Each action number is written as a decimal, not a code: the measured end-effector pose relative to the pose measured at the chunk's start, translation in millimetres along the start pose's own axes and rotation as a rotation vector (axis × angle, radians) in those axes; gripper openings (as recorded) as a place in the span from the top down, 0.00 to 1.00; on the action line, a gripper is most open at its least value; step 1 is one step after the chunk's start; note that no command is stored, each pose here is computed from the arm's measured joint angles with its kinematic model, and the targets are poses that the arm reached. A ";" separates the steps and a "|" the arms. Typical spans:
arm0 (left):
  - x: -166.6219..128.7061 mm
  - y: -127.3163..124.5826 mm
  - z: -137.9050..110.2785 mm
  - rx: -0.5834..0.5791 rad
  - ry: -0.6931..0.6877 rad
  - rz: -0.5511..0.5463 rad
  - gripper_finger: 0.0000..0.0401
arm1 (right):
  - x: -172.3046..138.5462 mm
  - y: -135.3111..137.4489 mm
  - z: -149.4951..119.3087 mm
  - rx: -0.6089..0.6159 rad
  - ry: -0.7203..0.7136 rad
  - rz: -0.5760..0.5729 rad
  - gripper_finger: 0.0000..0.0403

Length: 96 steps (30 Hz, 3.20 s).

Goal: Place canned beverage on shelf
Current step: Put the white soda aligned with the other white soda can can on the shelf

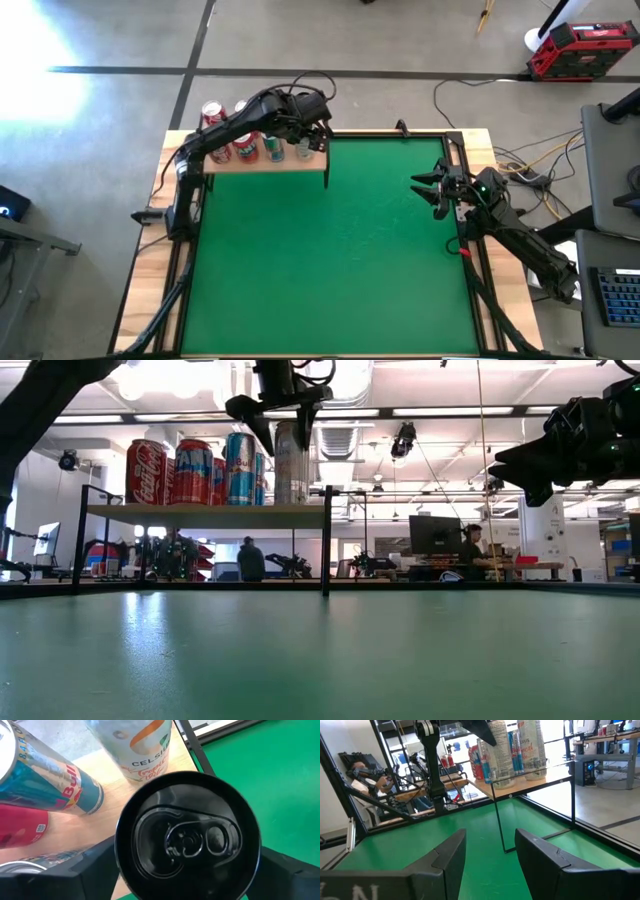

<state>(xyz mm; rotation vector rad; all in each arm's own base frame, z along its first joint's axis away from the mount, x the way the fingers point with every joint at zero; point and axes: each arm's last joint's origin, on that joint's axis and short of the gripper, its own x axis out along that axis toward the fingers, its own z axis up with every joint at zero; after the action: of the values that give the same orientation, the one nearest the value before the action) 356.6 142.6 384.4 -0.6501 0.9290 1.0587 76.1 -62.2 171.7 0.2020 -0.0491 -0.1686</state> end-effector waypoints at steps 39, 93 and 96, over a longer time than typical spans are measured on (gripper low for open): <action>-78.9 41.8 -14.2 0.008 -0.100 -0.101 0.14 | 0.0 0.0 0.0 0.000 0.000 0.000 0.60; 43.2 139.1 -284.3 0.310 -0.618 -0.376 0.18 | 0.0 0.0 0.0 0.000 0.000 0.000 0.60; 53.9 139.0 -290.2 0.261 -0.610 -0.402 0.18 | 0.0 0.0 0.1 0.000 0.000 0.000 0.60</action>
<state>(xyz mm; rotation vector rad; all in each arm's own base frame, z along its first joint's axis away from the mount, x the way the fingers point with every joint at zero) 145.5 -20.2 196.3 -0.2491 0.3687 0.6917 76.1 -62.2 171.8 0.2018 -0.0493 -0.1685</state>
